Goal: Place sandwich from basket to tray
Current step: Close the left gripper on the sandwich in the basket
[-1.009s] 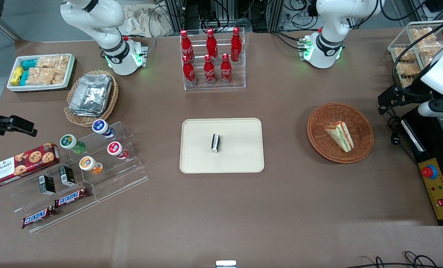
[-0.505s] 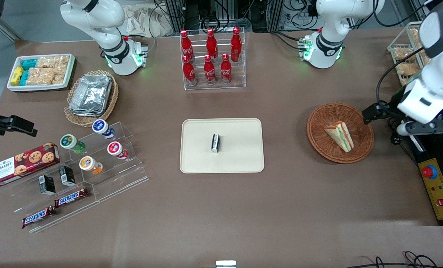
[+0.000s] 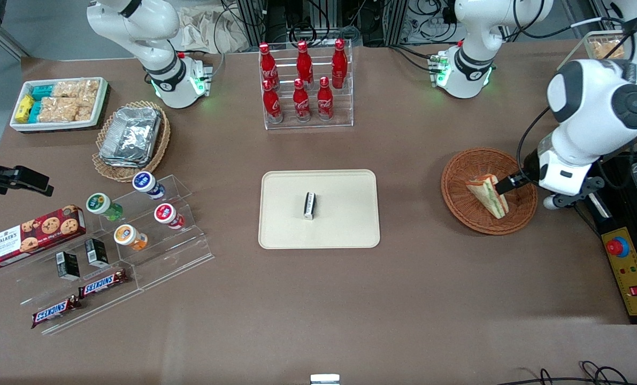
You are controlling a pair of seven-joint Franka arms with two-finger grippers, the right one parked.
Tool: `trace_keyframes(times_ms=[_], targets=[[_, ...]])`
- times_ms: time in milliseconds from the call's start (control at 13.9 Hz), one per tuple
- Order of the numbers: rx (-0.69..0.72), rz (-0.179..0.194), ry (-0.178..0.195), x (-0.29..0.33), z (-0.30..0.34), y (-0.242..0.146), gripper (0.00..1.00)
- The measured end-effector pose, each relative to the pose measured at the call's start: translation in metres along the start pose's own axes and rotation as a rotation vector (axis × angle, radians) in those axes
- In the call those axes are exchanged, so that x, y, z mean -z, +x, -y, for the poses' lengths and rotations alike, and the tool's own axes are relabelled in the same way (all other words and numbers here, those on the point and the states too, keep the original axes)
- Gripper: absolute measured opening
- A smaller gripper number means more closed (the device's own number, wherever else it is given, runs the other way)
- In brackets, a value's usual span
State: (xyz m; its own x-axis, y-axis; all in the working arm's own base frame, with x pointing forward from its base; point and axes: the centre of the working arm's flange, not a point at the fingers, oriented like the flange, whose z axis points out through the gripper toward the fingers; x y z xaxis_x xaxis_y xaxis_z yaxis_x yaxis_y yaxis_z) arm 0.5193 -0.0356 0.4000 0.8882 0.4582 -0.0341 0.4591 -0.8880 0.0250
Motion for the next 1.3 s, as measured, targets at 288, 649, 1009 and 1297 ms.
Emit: trace_keyframes(times_ms=[288,649,1009,1297], targets=[[0.065,-0.029,-0.013,-0.045,0.012,-0.014,1.00],[0.114,-0.005,0.008,-0.102,0.034,-0.028,1.00],[0.139,-0.016,0.007,-0.133,0.039,-0.021,1.00],[0.149,-0.013,0.011,-0.150,0.039,-0.020,1.00]])
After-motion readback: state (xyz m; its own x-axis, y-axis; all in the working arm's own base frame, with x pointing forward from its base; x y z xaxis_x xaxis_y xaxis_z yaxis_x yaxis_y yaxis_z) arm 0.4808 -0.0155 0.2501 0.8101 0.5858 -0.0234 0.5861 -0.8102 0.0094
